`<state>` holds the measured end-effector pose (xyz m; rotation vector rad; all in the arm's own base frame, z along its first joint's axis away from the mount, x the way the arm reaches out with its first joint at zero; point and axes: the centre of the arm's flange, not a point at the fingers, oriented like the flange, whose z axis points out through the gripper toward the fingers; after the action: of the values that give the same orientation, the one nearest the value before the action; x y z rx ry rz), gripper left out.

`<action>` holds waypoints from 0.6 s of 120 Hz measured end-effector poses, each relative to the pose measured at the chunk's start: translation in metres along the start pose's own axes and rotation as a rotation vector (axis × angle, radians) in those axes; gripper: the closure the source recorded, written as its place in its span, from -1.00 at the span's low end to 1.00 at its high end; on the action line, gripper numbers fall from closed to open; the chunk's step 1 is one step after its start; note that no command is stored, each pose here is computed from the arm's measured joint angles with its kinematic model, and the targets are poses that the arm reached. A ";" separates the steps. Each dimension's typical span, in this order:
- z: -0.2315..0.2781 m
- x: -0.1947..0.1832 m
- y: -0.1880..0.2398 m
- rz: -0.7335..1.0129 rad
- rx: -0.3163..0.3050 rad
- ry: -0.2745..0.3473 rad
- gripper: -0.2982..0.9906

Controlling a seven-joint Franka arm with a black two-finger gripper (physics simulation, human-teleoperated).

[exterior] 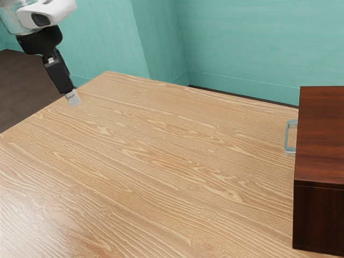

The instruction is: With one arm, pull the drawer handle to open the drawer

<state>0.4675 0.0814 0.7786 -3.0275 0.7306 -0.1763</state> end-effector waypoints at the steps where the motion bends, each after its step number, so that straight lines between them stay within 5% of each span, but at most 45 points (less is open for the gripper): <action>1: 0.000 0.000 0.000 0.003 0.000 0.000 -0.54; 22: 0.000 -0.003 -0.004 0.053 -0.011 0.005 -0.53; 39: -0.053 0.005 0.040 0.183 0.007 0.140 -0.54; 50: -0.039 0.043 0.088 0.392 -0.026 0.127 -0.53; 72: -0.034 0.064 0.141 0.776 0.032 0.068 -0.53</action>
<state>0.4558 -0.0731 0.8126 -2.4741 1.7885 -0.2572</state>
